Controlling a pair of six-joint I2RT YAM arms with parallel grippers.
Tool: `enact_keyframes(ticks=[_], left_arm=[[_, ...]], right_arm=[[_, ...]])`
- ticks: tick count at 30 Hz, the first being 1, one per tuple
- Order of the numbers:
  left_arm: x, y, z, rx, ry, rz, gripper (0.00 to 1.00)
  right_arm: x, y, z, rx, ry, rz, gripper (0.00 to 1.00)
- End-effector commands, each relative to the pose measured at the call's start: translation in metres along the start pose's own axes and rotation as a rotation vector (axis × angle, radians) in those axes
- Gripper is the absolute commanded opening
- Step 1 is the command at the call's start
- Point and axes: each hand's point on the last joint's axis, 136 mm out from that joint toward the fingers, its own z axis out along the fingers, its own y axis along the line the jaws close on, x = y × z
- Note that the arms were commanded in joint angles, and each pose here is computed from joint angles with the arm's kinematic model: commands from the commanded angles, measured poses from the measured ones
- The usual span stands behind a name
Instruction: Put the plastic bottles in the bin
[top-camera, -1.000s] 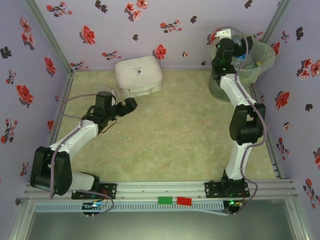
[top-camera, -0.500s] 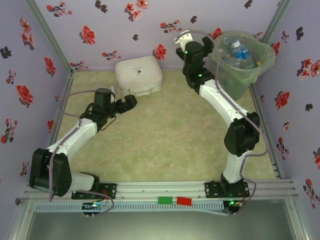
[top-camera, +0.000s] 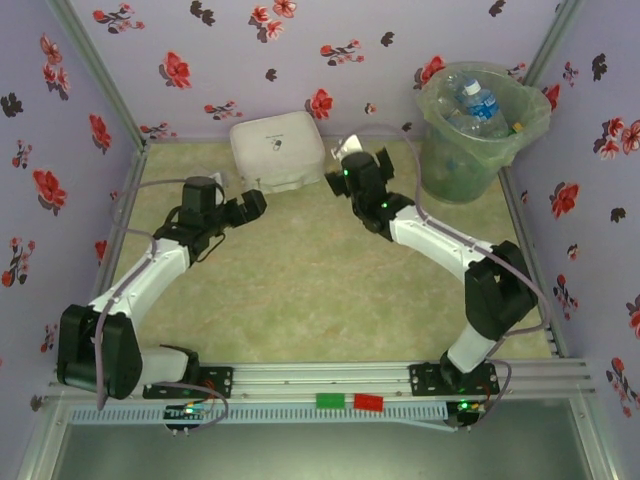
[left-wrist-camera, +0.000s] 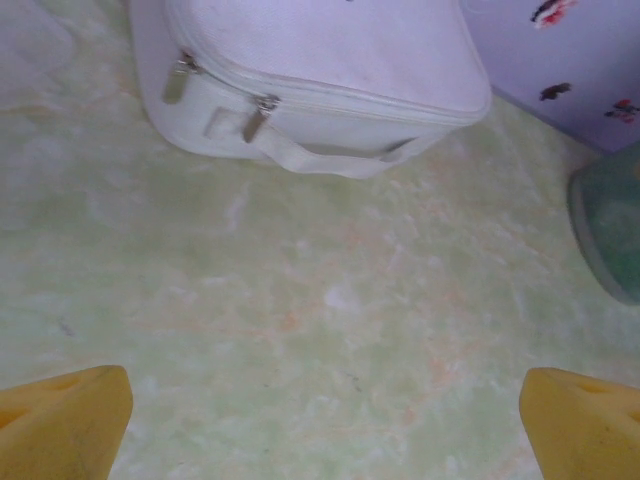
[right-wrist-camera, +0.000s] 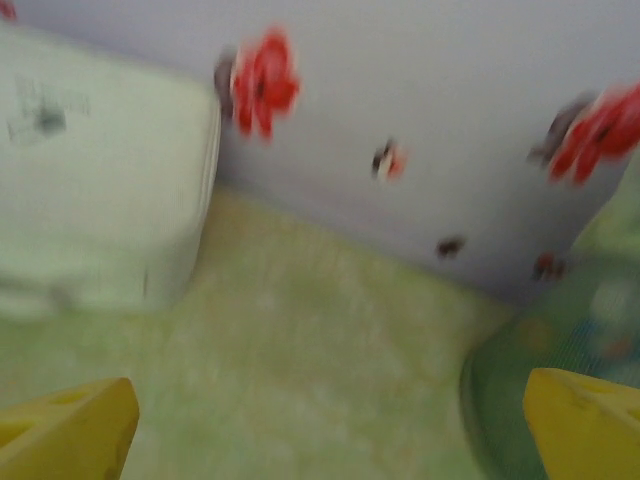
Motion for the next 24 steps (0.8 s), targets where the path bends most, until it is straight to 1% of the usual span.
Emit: enact_keyframes(ticks=[1, 4, 8, 11, 16, 17, 20, 22, 24], left_arm=[[-0.017, 0.023, -0.015, -0.122, -0.078, 0.099, 1.0], [-0.02, 0.046, -0.021, -0.215, -0.117, 0.163, 1.0], [-0.026, 0.081, -0.027, -0.344, -0.163, 0.207, 1.0], [-0.029, 0.104, -0.028, -0.426, -0.187, 0.223, 1.0], [-0.036, 0.135, -0.026, -0.556, -0.218, 0.266, 1.0], [-0.037, 0.142, -0.024, -0.587, -0.225, 0.285, 1.0], [-0.036, 0.157, -0.017, -0.649, -0.236, 0.343, 1.0], [-0.035, 0.163, -0.008, -0.662, -0.241, 0.391, 1.0], [-0.031, 0.169, 0.001, -0.668, -0.248, 0.433, 1.0]], right_arm=[[0.039, -0.01, -0.015, 0.026, 0.064, 0.131, 1.0], [0.077, -0.023, -0.028, 0.057, 0.109, 0.175, 1.0], [0.122, -0.061, -0.044, 0.141, 0.172, 0.243, 1.0], [0.137, -0.095, -0.058, 0.206, 0.165, 0.295, 0.99], [0.169, -0.151, -0.069, 0.334, 0.125, 0.369, 1.0], [0.18, -0.159, -0.069, 0.354, 0.121, 0.387, 1.0], [0.197, -0.173, -0.06, 0.362, 0.078, 0.459, 1.0], [0.2, -0.175, -0.049, 0.352, 0.051, 0.48, 0.99], [0.195, -0.175, -0.037, 0.34, 0.016, 0.479, 1.0]])
